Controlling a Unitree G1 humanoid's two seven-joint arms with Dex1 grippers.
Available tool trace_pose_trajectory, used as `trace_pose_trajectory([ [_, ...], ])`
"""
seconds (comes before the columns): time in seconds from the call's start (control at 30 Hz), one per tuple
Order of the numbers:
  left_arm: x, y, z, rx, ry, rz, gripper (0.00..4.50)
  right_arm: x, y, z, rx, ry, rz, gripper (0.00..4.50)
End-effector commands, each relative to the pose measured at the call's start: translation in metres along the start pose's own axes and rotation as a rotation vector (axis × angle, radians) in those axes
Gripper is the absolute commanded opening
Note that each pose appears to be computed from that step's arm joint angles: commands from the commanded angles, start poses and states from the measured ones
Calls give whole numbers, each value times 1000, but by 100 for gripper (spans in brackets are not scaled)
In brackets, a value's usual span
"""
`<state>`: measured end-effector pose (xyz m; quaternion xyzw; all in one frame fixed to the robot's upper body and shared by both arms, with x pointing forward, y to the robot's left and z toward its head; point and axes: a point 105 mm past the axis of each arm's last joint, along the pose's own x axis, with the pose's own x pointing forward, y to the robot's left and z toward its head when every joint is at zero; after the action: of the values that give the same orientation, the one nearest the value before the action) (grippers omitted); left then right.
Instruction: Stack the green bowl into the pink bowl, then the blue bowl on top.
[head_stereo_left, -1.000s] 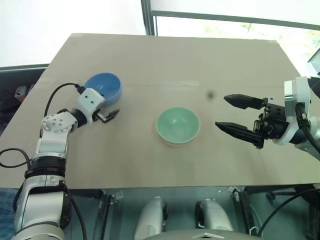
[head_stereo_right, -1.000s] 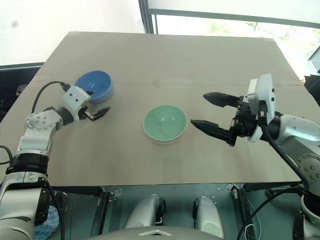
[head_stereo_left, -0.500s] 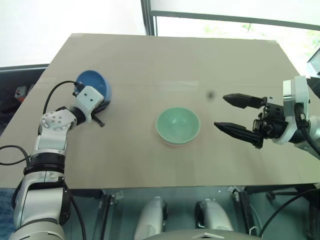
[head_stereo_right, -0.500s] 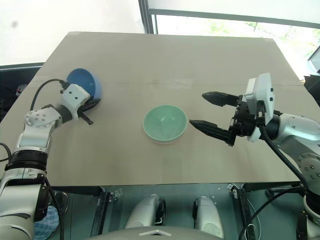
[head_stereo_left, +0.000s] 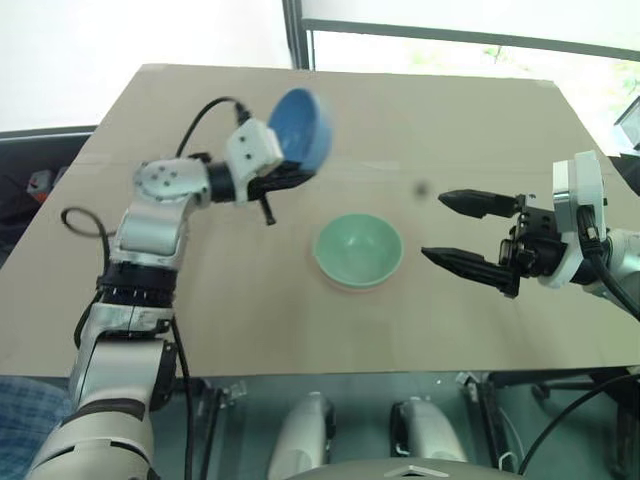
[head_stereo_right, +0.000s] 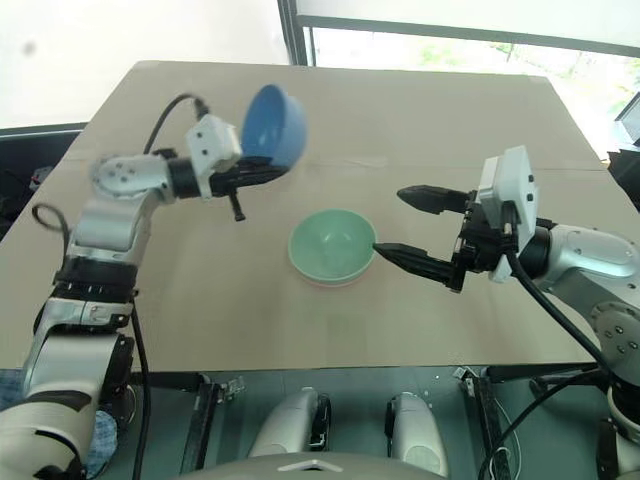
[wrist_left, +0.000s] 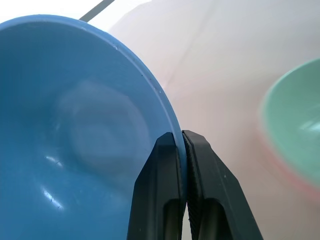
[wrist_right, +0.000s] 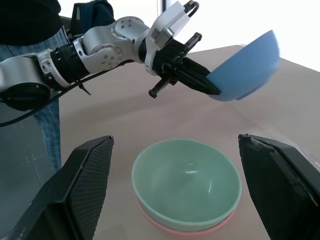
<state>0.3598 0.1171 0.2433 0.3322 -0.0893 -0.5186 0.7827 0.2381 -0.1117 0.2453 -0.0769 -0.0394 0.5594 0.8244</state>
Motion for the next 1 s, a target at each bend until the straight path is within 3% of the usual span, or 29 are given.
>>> trace_pose_trajectory([
  [0.03,9,-12,39,124,-81,-116,16,1,5,8,-50,-12,16,420],
  [0.27,3,-72,41,217,-37,-485,16,2,5,8,-51,-15,8,420],
  [0.47,-5,-82,39,225,-60,-558,16,2,5,6,-50,-14,2,420],
  [0.6,-4,-73,34,185,-54,-496,122,3,5,6,-51,-17,2,420],
  [0.7,-5,-64,30,182,-59,-420,242,2,4,5,-48,-15,-2,420],
  [0.77,-7,-60,28,91,-87,-380,340,2,4,3,-49,-8,-2,420],
  [0.8,-8,-57,30,34,-116,-349,363,2,5,3,-46,-9,0,420],
  [0.9,-11,-36,30,-185,-190,-182,363,2,4,2,-43,-8,0,420],
  [1.0,-16,-15,4,-327,-94,39,363,0,2,-2,-37,0,-4,420],
])
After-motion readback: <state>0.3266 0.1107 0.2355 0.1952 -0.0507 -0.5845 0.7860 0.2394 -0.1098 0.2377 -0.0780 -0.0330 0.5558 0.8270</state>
